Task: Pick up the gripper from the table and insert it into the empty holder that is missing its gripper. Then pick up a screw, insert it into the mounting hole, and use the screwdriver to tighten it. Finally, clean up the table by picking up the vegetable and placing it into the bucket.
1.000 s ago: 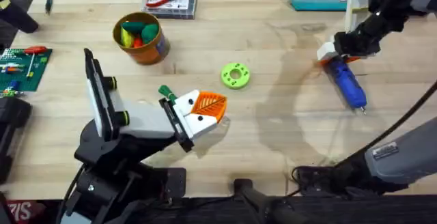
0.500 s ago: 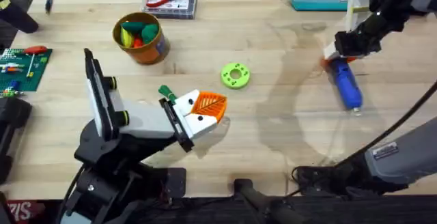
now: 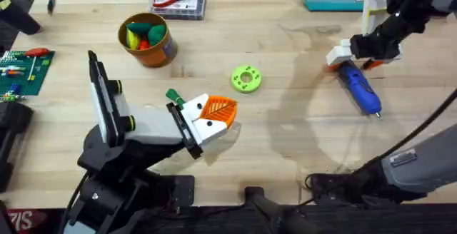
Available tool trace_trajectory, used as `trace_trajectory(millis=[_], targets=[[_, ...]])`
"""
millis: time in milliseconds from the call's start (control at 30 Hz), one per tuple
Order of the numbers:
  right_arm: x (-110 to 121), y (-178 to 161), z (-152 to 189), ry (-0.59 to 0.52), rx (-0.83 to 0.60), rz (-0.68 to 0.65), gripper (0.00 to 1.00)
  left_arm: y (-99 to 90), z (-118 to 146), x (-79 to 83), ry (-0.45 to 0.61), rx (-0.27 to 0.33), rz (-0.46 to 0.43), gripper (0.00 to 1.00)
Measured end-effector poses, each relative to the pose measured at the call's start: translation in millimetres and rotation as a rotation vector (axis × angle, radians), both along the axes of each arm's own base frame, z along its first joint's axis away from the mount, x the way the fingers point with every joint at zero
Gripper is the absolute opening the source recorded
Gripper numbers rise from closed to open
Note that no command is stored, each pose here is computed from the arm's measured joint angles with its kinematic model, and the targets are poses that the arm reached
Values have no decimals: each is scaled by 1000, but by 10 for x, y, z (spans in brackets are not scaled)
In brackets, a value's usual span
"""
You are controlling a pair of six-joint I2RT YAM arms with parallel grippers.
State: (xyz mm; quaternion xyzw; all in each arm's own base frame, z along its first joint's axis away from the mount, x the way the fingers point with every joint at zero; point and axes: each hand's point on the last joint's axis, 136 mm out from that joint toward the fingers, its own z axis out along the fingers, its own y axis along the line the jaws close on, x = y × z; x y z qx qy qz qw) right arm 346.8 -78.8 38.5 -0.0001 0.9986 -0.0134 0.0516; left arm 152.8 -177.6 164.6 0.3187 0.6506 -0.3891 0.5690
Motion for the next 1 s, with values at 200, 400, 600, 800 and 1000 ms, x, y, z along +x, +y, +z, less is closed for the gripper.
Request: trace_trajectory(millis=[200, 400, 600, 800, 1000], targets=[[-163, 96, 212, 14, 27, 110, 994, 0, 0, 0, 0, 0, 0, 1], [-164, 126, 224, 10, 35, 175, 994, 0, 0, 0, 0, 0, 0, 1], [-179, 148, 122, 37, 54, 196, 994, 0, 0, 0, 0, 0, 0, 1], [-200, 154, 6, 71, 61, 201, 956, 0, 1, 0, -1, 0, 0, 1], [-191, 154, 5, 67, 60, 205, 818, 0, 1, 0, -1, 0, 0, 1]])
